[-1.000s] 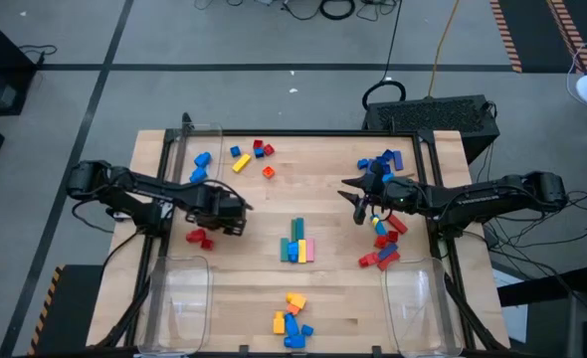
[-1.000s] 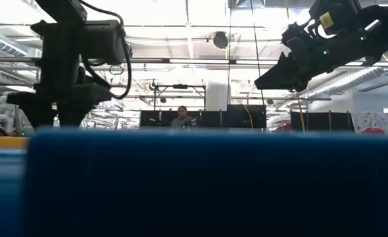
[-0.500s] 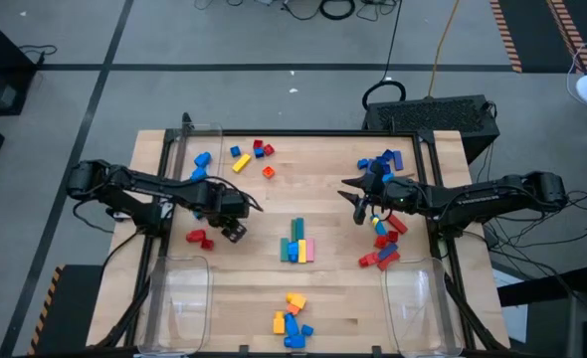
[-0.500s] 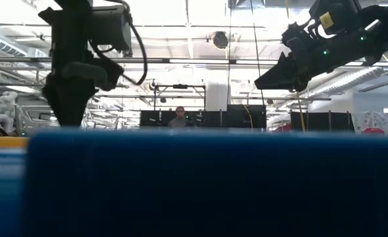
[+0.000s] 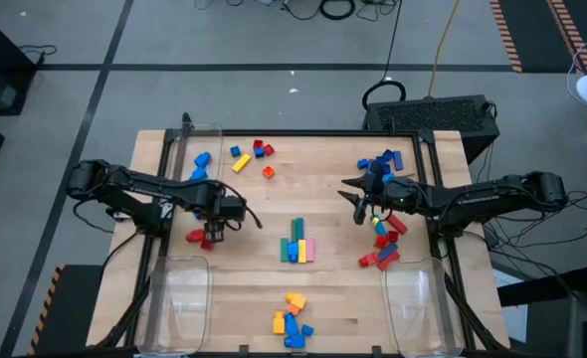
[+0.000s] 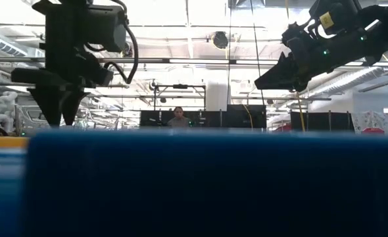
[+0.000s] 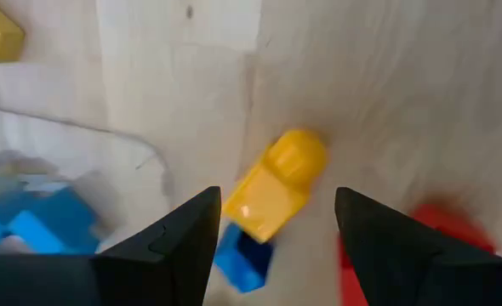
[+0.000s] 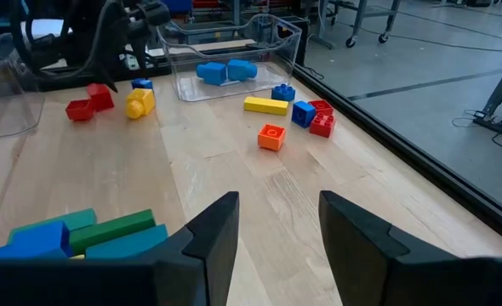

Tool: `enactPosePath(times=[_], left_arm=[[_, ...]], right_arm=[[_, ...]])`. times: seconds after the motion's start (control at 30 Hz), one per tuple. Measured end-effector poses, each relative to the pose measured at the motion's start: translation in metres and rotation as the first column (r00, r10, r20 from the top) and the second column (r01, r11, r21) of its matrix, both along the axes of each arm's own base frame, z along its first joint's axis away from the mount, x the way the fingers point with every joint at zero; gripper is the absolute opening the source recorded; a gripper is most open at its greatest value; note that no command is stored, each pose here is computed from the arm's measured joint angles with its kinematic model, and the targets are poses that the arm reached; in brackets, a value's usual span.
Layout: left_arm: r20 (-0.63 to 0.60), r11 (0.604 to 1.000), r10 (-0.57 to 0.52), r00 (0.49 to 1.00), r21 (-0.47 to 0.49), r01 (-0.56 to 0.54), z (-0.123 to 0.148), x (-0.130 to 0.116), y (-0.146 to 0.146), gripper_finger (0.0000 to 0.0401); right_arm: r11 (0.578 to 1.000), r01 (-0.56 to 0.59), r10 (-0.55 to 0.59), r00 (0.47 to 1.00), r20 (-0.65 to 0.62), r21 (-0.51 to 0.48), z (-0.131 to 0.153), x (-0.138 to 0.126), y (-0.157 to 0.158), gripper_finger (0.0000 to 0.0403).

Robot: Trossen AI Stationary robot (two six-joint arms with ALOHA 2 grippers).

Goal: Sort blocks by size
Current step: Put the yellow one stud game piece into the top left transparent bin

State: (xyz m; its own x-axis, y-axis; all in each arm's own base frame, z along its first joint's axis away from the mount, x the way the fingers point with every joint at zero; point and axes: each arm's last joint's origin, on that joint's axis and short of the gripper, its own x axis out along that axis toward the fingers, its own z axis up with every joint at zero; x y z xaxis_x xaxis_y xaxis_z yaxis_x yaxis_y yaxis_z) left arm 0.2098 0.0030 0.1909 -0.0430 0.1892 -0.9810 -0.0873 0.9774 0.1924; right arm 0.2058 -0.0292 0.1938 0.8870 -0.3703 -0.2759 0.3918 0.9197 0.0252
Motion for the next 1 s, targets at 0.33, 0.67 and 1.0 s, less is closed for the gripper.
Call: enactPosePath(times=[0.33,0.67,1.0], left_arm=[[-0.165,0.979,-0.203,0.965,-0.009,0.204,-0.025,0.01,0.001,0.0233],[-0.305,0.974,-0.221,0.927,-0.023,0.225,-0.053,0.017,0.001,0.0233],[-0.296,0.989,-0.144,0.944,-0.003,0.15,-0.056,0.017,0.003,0.0139]], right_arm=[[1.0,0.0,0.0,1.0,-0.002,0.0,0.0,0.0,0.0,0.0148],[1.0,0.0,0.0,1.0,-0.003,0.001,0.0,0.0,0.0,0.0148],[1.0,0.001,-0.001,1.0,-0.003,0.002,0.0,0.0,0.0,0.0148]])
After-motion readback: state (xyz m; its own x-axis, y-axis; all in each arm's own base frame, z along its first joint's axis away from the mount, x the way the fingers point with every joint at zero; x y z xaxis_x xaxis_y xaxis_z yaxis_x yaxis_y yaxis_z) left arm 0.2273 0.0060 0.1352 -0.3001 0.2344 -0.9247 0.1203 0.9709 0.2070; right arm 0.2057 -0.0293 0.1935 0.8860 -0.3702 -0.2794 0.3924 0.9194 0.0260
